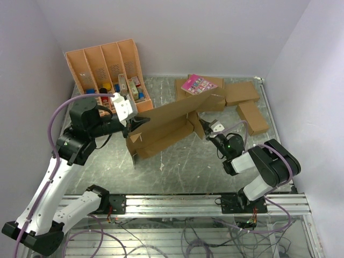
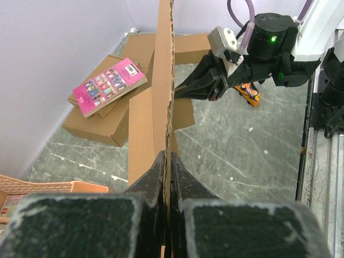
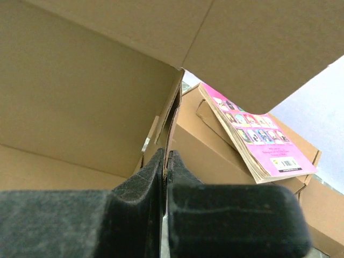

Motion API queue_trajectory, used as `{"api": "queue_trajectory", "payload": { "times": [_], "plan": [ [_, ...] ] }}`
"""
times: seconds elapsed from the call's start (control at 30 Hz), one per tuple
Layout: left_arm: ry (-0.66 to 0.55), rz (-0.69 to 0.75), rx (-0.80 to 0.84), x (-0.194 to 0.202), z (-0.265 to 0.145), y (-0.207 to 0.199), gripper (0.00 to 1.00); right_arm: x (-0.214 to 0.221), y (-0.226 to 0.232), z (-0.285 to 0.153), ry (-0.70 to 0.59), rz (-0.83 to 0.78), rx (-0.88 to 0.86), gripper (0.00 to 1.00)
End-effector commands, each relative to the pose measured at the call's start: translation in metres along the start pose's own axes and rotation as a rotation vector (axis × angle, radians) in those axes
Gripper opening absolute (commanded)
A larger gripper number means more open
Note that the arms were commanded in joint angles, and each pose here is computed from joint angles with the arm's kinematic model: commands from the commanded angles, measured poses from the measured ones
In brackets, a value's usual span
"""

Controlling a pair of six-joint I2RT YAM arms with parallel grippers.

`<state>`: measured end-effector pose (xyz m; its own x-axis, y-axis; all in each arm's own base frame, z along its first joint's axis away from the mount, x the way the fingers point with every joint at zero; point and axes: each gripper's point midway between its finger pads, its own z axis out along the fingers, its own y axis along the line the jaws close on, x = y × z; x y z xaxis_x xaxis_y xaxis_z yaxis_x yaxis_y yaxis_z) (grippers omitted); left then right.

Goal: Fold the paper box

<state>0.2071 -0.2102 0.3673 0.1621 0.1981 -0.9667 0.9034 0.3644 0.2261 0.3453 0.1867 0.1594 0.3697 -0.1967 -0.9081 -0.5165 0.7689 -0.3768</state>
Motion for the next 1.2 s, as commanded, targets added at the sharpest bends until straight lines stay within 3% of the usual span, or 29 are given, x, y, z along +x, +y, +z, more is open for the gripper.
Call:
{"api": "queue_trajectory", "payload": {
  "times": [0.0,0.43,0.67,0.93,1.17],
  "plan": [
    [0.009,-0.033,0.021,0.005,0.0,-0.006,0.07,-0.057,-0.001,-0.012,-0.231,-0.094,0.008,0.0],
    [0.078,-0.044,0.002,0.021,-0.01,-0.012,0.07,-0.053,0.011,-0.018,-0.176,-0.03,-0.037,0.07],
    [0.138,-0.027,-0.012,0.042,-0.014,-0.013,0.07,-0.045,0.003,0.001,-0.066,0.064,-0.01,0.03],
    [0.14,-0.167,-0.052,0.048,-0.016,-0.017,0.07,-0.036,0.01,-0.009,-0.052,0.007,-0.022,0.02],
    [0.058,-0.279,-0.111,0.032,-0.016,-0.014,0.07,-0.028,0.013,-0.013,-0.032,-0.011,-0.024,0.02]
  ]
}}
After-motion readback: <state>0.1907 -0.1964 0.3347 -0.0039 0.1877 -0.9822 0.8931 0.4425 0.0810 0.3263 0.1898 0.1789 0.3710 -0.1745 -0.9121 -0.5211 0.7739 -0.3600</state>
